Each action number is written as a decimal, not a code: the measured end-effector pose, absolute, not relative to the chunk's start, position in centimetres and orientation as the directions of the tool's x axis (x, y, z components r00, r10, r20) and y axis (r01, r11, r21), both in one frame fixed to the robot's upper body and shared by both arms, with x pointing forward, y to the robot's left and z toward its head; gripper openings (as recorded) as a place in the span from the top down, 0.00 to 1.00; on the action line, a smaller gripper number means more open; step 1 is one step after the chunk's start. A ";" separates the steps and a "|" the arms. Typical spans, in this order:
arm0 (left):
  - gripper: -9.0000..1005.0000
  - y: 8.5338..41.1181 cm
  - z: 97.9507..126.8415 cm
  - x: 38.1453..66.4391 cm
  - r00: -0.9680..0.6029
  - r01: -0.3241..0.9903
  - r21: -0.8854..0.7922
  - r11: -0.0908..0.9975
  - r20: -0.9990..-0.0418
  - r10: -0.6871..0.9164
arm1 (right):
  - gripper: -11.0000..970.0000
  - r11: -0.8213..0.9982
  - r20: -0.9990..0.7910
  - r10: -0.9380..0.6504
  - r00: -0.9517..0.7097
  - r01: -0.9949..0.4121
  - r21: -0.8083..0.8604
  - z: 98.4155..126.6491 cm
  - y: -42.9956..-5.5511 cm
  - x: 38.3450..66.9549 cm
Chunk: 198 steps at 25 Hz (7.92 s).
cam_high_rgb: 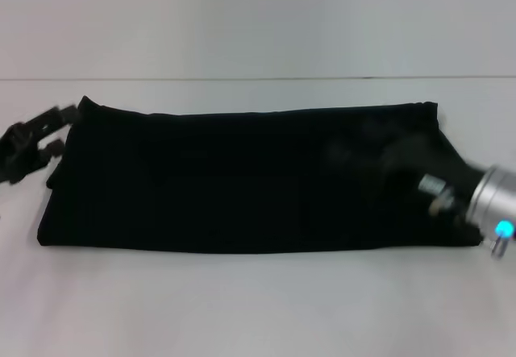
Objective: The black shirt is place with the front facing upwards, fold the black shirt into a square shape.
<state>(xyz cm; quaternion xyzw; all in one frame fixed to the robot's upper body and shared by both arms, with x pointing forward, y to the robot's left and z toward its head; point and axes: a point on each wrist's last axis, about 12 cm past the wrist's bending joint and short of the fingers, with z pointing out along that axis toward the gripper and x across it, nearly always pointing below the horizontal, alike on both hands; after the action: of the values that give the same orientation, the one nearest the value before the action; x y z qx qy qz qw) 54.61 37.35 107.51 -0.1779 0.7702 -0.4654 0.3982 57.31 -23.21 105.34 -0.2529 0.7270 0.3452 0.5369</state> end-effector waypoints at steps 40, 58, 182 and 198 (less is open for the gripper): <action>0.09 40.1 104.2 49.7 -0.652 -0.390 -0.861 0.327 0.008 -0.758 | 0.04 0.514 -0.950 -0.202 -0.238 -0.851 0.104 103.1 -21.1 55.0; 0.13 37.9 104.3 53.2 -0.671 -0.378 -0.846 0.376 -0.029 -0.741 | 0.04 0.515 -0.952 -0.188 -0.241 -0.850 0.114 103.1 -21.1 54.8; 0.11 26.5 107.7 53.3 -0.689 0.614 -0.669 0.418 -0.713 -0.130 | 0.04 0.746 -0.973 0.110 -0.201 -0.630 0.215 103.4 -26.7 53.5; 0.04 29.2 107.6 53.5 -0.620 0.550 -0.664 0.506 -0.731 -0.285 | 0.04 0.687 -0.934 -0.166 -0.316 -0.716 0.120 100.2 -22.5 53.6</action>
<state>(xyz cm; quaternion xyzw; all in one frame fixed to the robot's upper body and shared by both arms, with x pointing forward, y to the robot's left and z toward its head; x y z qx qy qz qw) 53.53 29.25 107.65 0.0880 0.7555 -0.4891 0.4268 53.63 -22.46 100.16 -0.2884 0.7648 0.2703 0.5088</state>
